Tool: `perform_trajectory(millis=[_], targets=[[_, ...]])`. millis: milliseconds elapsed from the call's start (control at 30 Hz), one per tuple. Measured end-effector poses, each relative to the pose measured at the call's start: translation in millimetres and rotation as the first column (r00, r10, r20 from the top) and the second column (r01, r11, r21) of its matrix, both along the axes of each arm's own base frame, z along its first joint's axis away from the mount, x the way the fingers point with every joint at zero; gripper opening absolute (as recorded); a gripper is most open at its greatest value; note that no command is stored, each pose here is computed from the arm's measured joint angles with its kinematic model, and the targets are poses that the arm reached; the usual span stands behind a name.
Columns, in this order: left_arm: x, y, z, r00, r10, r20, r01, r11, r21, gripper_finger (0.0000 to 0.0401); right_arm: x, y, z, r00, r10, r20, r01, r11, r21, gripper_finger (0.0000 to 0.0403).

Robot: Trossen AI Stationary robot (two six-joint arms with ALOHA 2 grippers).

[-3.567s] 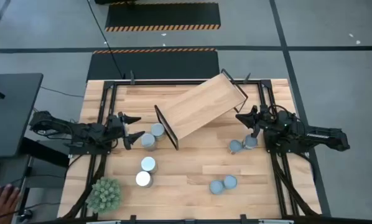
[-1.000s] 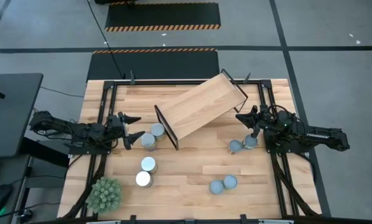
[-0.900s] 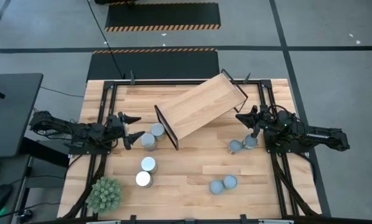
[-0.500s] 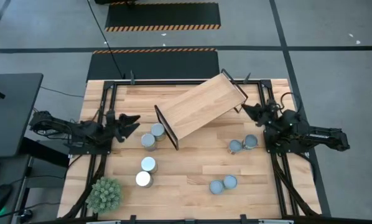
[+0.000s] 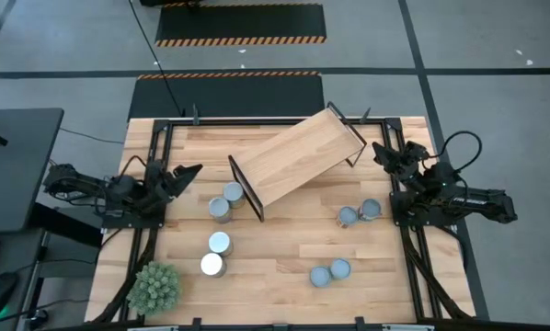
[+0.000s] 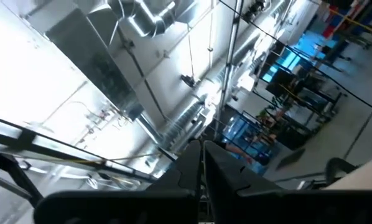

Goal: Pick and place cans onto a shelf
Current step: Put the canned mixed vegetables on the shelf

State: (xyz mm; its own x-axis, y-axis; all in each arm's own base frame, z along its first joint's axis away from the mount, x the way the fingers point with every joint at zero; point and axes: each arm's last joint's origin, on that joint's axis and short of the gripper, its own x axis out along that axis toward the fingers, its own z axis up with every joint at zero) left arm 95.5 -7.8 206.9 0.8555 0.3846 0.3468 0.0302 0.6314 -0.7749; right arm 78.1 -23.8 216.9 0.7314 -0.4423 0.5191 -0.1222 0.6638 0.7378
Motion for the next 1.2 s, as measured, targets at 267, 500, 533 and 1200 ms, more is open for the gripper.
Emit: perform_trajectory(millis=[267,500,533,1200], targets=[[-0.3,0.3,0.4,1.0,0.009,0.004,-0.009,1.0,-0.004,0.0373,0.2,0.5,0.1,0.992,0.101,0.079,-0.11,0.988,0.112,0.0025],[-1.2,2.1,0.2,0.997,0.071,0.0,-0.071,0.997,-0.036,0.0373,0.1,0.3,0.0,0.98,0.143,0.139,-0.168,0.967,0.192,0.0025],[-1.6,2.9,0.3,0.995,0.096,-0.001,-0.096,0.994,-0.049,0.0373,0.1,0.2,0.0,0.979,0.143,0.144,-0.17,0.965,0.2,0.0025],[-6.5,3.5,41.6,0.991,0.126,0.039,-0.129,0.989,0.072,0.0373,4.0,3.3,60.9,0.965,0.122,-0.23,-0.127,0.992,-0.007,0.0009]])
